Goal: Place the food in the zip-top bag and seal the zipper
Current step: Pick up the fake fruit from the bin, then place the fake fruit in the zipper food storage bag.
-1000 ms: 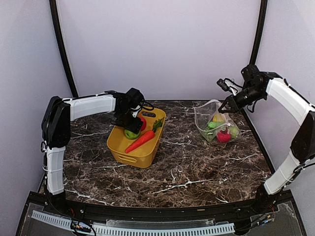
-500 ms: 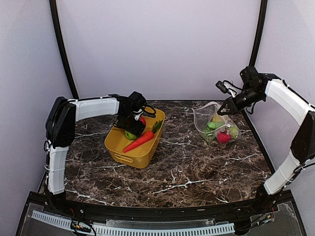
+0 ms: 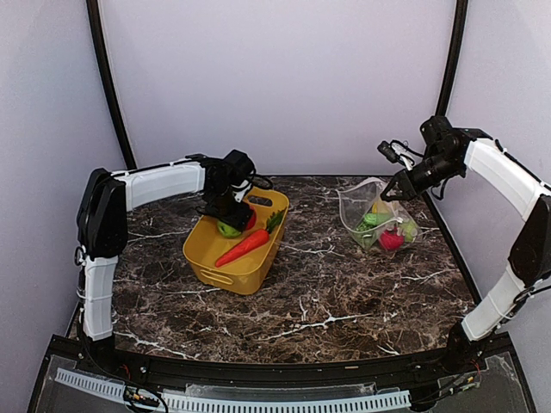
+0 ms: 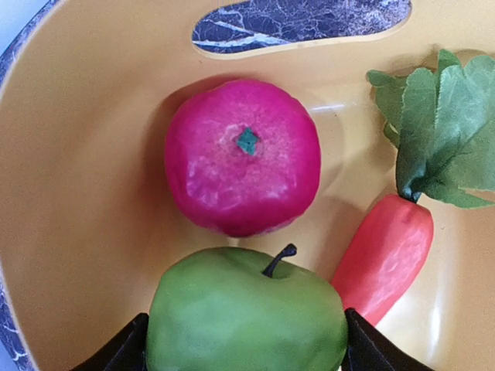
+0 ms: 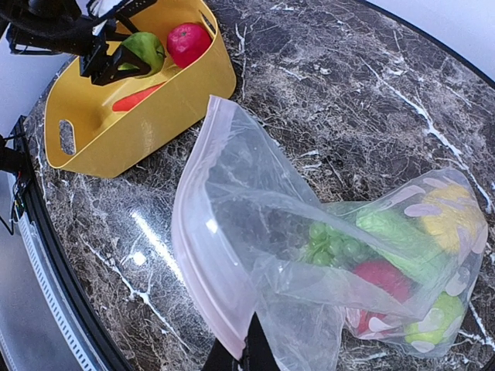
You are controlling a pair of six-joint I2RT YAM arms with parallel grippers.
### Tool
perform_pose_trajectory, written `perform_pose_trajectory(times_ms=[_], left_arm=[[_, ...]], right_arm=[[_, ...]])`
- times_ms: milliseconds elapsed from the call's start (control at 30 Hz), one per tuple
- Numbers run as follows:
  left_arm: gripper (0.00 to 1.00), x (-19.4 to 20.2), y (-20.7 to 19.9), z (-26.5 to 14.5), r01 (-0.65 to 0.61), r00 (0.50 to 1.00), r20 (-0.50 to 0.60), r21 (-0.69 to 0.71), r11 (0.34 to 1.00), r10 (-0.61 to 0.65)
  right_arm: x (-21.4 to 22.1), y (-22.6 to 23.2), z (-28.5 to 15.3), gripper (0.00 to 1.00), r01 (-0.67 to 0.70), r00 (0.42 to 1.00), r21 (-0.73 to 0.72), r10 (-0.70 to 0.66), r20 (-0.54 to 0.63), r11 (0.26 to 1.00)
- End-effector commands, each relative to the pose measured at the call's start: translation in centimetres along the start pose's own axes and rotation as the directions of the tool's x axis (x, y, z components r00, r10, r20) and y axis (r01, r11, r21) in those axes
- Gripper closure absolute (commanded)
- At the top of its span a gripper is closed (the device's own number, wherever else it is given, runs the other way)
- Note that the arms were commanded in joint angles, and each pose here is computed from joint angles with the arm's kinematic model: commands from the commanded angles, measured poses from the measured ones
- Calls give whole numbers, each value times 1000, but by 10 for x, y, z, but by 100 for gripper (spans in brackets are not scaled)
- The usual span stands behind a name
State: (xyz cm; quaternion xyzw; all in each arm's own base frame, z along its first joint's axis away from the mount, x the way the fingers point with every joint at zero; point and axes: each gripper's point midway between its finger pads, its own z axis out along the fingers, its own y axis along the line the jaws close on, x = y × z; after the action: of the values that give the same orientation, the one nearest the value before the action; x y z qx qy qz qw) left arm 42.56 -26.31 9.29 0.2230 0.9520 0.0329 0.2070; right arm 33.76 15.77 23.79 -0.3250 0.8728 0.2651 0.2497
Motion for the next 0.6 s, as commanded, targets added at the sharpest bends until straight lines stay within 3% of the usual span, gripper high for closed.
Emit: perform_pose_trajectory(times_ms=[0, 100, 200, 367, 567], left_arm=[[45, -22, 12, -76, 42, 991, 123, 20, 999, -44], [45, -41, 1, -111, 40, 971, 232, 81, 996, -58], [45, -60, -34, -159, -51, 925, 379, 190, 981, -25], [45, -89, -93, -235, -225, 778, 628, 296, 928, -12], [49, -95, -159, -299, -403, 614, 779, 447, 799, -127]], right_arm=[[-5, 7, -9, 100, 37, 999, 10, -37, 27, 999], [-8, 8, -10, 100, 38, 999, 8, -39, 31, 999], [-13, 12, -9, 100, 47, 998, -4, -47, 29, 999], [-27, 27, 0, 100, 87, 996, -40, -86, 9, 995], [-53, 47, 9, 100, 144, 990, -78, -144, 0, 987]])
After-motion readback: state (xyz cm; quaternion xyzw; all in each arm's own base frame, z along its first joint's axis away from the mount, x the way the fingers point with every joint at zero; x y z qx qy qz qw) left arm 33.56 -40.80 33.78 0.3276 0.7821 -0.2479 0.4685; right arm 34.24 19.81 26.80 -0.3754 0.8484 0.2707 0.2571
